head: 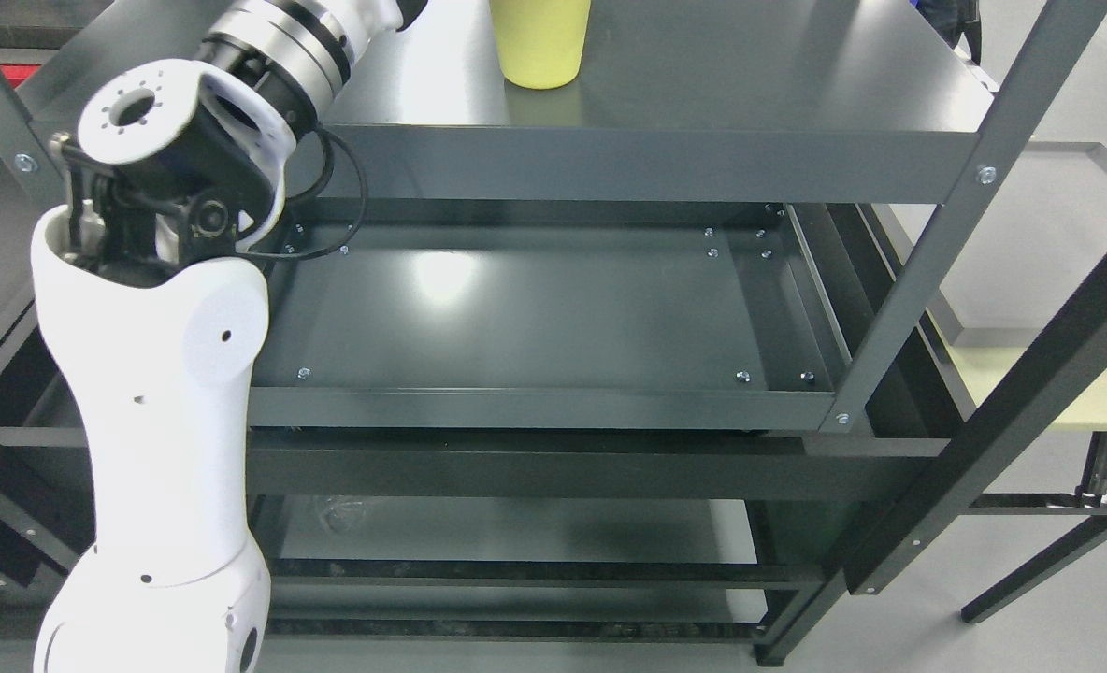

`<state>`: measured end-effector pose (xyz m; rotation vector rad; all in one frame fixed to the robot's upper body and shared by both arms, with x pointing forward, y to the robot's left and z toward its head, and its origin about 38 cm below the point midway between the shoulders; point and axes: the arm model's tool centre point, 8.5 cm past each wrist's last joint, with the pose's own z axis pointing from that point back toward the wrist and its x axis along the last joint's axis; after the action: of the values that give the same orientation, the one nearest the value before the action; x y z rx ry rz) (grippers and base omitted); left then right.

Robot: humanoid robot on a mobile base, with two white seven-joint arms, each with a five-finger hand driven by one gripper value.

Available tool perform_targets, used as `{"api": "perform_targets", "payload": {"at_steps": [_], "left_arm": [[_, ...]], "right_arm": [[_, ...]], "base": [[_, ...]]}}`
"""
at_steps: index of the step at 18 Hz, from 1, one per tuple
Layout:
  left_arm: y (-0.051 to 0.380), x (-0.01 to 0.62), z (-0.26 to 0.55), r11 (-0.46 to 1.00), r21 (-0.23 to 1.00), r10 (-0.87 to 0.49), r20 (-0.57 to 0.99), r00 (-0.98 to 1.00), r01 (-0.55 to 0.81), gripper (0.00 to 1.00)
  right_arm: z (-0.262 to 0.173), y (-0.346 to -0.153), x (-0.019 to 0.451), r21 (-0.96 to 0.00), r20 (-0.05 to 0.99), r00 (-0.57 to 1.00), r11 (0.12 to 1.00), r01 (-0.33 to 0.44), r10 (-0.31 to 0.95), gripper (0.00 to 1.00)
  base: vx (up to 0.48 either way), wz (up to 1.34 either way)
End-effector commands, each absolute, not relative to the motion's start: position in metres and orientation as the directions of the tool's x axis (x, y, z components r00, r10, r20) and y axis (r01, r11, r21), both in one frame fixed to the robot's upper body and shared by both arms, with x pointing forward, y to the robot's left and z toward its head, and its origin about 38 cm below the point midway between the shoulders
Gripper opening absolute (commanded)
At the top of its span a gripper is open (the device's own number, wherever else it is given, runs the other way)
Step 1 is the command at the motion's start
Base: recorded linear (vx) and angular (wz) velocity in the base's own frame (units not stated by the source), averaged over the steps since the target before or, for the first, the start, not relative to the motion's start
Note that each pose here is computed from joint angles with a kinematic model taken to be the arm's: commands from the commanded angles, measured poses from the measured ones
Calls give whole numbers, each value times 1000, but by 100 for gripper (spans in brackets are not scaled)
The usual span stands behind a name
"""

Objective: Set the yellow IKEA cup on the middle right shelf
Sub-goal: 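Open the left hand and pull it back from the cup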

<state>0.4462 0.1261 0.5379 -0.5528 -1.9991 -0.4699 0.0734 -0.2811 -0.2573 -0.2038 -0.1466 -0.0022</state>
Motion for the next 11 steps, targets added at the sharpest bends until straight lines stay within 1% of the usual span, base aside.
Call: {"api": "perform_targets", "payload": {"at_steps": [1, 3, 5, 7, 9, 10, 11], "left_arm": [[184, 415, 567, 722, 193, 268, 807, -527, 664, 95], [194, 407, 564, 648, 283, 240, 806, -541, 708, 94], [199, 400, 555, 553, 355, 209, 816, -538, 754, 89], [191, 394, 532, 382, 410, 189, 842, -505, 828, 87], [162, 388, 495, 138, 418, 147, 888, -436, 898, 86], [148, 387, 471, 50, 384, 117, 915, -387, 922, 86], [132, 389, 444, -1, 329, 85, 941, -328, 944, 86]], "right_arm": [[-257, -291, 64, -213, 132, 991, 977, 22, 6, 99], [-257, -291, 64, -213, 132, 991, 977, 22, 6, 99], [-257, -291, 64, -213, 132, 991, 977, 22, 6, 99], [-257, -291, 64, -213, 132, 991, 977, 22, 6, 99], [-257, -291, 64, -213, 132, 991, 977, 22, 6, 99], [-257, -291, 64, -213, 132, 991, 977, 22, 6, 99], [-257, -291, 64, -213, 132, 991, 977, 22, 6, 99]], "base": [[0, 0], [0, 0], [0, 0], [0, 0], [0, 0], [0, 0], [0, 0]]}}
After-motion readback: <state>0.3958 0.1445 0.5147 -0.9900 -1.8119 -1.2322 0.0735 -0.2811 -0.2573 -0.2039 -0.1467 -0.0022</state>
